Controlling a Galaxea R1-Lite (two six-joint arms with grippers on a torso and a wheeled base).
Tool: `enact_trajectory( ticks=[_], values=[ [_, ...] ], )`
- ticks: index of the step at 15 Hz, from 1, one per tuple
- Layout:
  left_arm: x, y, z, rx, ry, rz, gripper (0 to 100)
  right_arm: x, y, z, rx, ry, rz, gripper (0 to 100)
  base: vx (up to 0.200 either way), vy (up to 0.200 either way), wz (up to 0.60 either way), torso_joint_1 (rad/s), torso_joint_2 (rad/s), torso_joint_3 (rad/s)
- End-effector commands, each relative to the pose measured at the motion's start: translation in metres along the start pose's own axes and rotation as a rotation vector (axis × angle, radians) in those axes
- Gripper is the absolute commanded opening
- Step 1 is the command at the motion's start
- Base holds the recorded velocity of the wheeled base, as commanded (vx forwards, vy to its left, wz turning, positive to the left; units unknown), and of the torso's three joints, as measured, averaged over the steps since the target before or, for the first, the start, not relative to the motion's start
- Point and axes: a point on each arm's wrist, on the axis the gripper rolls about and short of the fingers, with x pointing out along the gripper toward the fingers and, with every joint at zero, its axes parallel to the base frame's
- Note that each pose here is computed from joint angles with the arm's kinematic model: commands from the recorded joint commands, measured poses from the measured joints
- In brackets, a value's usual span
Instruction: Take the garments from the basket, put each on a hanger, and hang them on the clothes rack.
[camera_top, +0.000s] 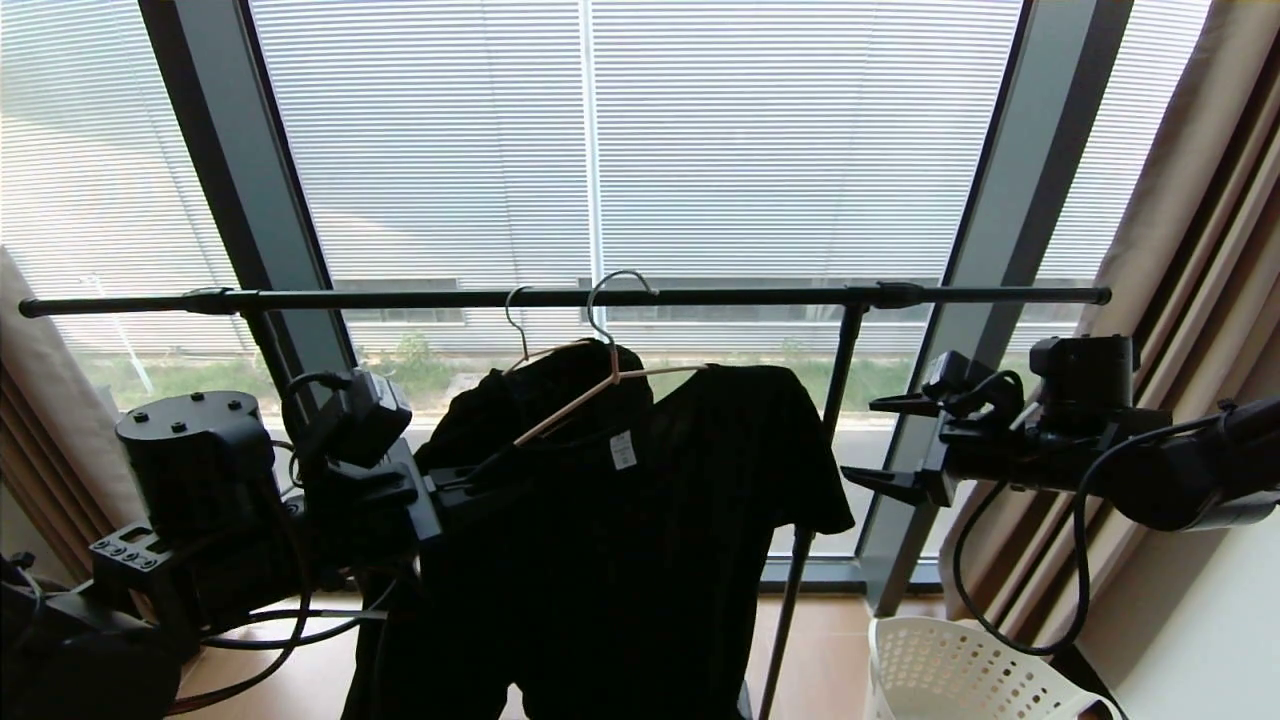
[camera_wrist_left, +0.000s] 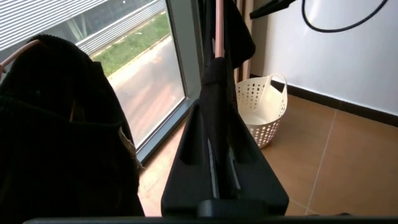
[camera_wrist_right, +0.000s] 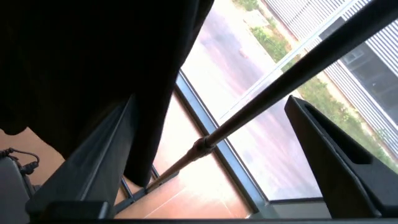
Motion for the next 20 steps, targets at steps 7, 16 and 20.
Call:
enact_trajectory(
  ticks=[7,16,20],
  values=[
    [0.023,-0.005,0.011,-0.109,0.041,0.130,0,-0.008,0.032,0.065,0.081,-0.051,-0.106,100,0.000,0.000,0.00,0.000,0.00,0.000],
    [0.033,-0.007,0.000,-0.150,0.117,0.120,0,-0.017,0.047,0.094,0.100,-0.082,-0.210,100,0.000,0.000,0.00,0.000,0.00,0.000],
    [0.062,-0.021,-0.004,-0.254,0.144,0.180,0,-0.019,0.046,0.095,0.098,-0.075,-0.242,100,0.000,0.000,0.00,0.000,0.00,0.000]
  ],
)
